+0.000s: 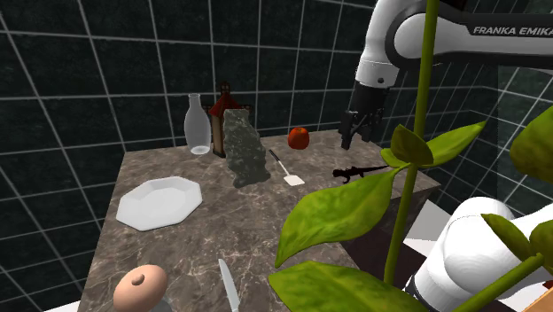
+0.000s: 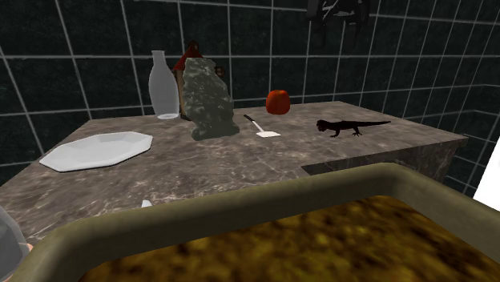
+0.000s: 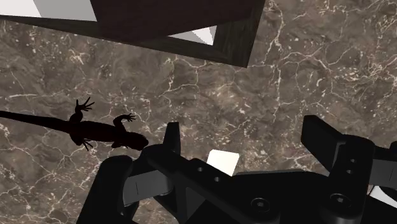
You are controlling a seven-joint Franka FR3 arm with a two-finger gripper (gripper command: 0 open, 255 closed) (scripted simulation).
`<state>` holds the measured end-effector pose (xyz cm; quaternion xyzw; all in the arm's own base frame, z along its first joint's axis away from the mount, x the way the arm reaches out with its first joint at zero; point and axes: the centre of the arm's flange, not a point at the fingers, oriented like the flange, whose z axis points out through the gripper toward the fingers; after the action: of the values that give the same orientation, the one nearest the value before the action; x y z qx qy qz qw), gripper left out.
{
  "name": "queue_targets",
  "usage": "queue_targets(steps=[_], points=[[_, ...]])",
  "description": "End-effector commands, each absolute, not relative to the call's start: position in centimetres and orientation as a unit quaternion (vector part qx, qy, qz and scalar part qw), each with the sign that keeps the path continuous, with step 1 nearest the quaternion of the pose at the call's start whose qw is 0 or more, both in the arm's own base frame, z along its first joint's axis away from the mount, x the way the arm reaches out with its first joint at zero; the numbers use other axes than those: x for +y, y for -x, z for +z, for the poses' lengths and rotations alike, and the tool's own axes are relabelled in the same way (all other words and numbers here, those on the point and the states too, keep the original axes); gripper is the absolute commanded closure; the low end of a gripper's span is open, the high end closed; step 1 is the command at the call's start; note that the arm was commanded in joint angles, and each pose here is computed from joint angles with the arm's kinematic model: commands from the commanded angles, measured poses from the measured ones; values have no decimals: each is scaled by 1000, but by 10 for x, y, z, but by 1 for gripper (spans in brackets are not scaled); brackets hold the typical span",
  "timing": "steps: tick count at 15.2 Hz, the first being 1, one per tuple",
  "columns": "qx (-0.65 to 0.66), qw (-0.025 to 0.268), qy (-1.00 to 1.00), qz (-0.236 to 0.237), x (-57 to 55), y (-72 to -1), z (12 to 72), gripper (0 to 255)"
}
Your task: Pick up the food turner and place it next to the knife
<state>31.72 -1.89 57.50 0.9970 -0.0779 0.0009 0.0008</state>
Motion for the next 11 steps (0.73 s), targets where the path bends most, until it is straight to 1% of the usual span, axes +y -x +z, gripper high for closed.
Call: queue_targets(steps=[1, 11], points=[[-78, 1, -997, 1, -19, -317, 575, 0], [-123, 3, -992, 12, -30, -422, 501, 0]])
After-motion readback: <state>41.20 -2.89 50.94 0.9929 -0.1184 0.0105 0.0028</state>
